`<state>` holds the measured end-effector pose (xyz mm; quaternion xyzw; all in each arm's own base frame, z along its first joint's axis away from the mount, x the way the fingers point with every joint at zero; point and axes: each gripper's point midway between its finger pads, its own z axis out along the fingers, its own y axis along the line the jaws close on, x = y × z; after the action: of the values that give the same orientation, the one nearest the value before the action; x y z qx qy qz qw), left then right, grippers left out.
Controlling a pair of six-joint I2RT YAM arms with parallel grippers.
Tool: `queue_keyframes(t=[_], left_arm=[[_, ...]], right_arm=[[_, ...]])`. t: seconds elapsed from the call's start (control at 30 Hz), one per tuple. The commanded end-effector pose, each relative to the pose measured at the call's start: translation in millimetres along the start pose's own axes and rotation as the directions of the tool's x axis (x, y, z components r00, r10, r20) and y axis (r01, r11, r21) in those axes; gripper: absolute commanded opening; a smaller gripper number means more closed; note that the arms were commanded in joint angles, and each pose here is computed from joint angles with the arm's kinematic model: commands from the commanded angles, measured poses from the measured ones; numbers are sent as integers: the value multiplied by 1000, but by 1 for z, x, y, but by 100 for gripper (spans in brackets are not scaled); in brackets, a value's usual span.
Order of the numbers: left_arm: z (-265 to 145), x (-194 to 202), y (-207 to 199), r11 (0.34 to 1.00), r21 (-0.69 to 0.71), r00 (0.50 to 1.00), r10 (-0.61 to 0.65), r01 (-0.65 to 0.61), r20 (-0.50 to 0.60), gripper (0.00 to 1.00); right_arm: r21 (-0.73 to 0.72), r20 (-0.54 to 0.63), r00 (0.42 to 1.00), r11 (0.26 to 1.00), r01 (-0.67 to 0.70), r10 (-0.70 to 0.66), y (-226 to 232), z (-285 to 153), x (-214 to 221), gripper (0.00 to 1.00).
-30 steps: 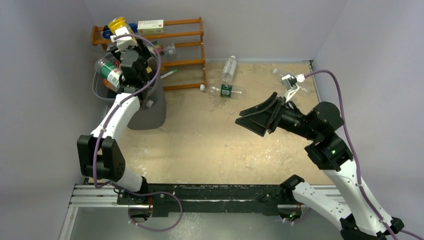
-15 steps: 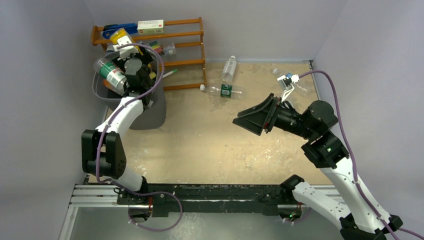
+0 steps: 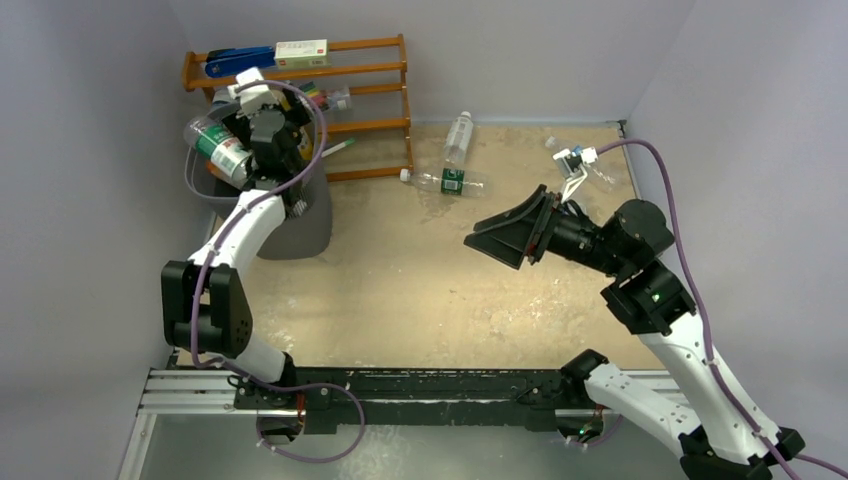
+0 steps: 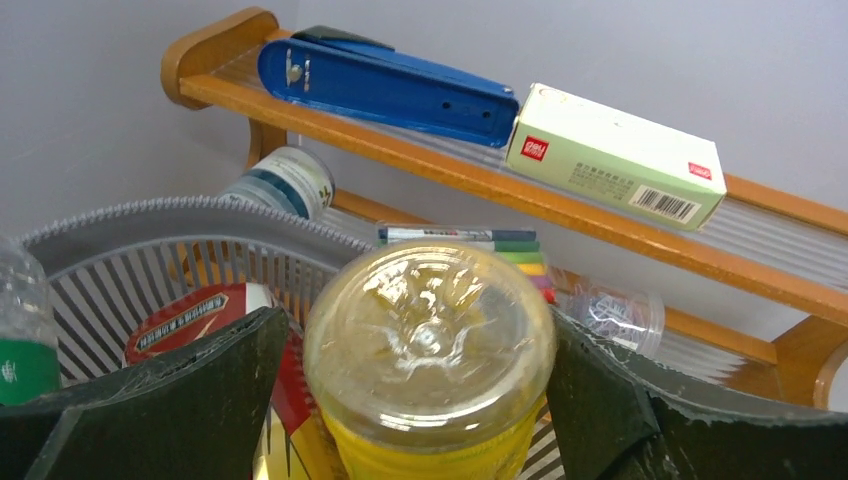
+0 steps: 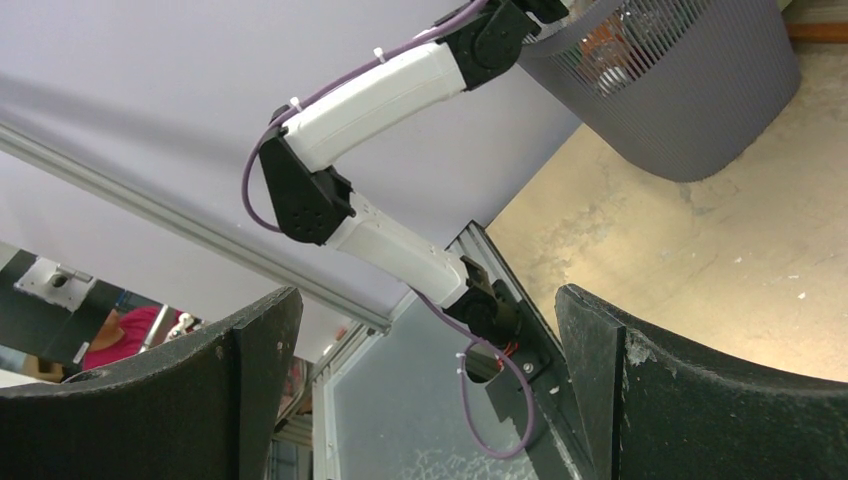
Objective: Put the plastic bottles in the bin
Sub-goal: Place the plastic bottle in the trash bin, then pick up the plastic bottle at the center of the board.
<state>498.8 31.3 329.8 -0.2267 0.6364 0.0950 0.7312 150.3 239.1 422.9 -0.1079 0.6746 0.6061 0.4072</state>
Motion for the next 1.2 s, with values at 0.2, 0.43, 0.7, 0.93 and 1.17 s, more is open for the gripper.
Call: queue_keyframes(t=[0.2,0.43,0.7,0.93,1.17], left_arm=[[-38,-124,-20,990,130,998,-58,62,-37,94],[-89,-117,-43,937,274,946,-134,218,-294,95],[-225,-7,-91,821,385,798,-135,422,-587,95],[-303,34,-102,772,468,736,0,430,-677,95],[-331,64,-91,756,524,679,147,392,-720,95]], right_arm=[[-46,11,1000,999,29,-29,3,8,-5,100],[-2,21,1000,1000,8,-8,-10,11,-4,100],[195,28,999,980,-37,32,-57,13,4,100],[736,51,994,676,25,-93,-162,-24,-21,100],[923,-75,997,377,71,-5,-289,-51,-29,100]])
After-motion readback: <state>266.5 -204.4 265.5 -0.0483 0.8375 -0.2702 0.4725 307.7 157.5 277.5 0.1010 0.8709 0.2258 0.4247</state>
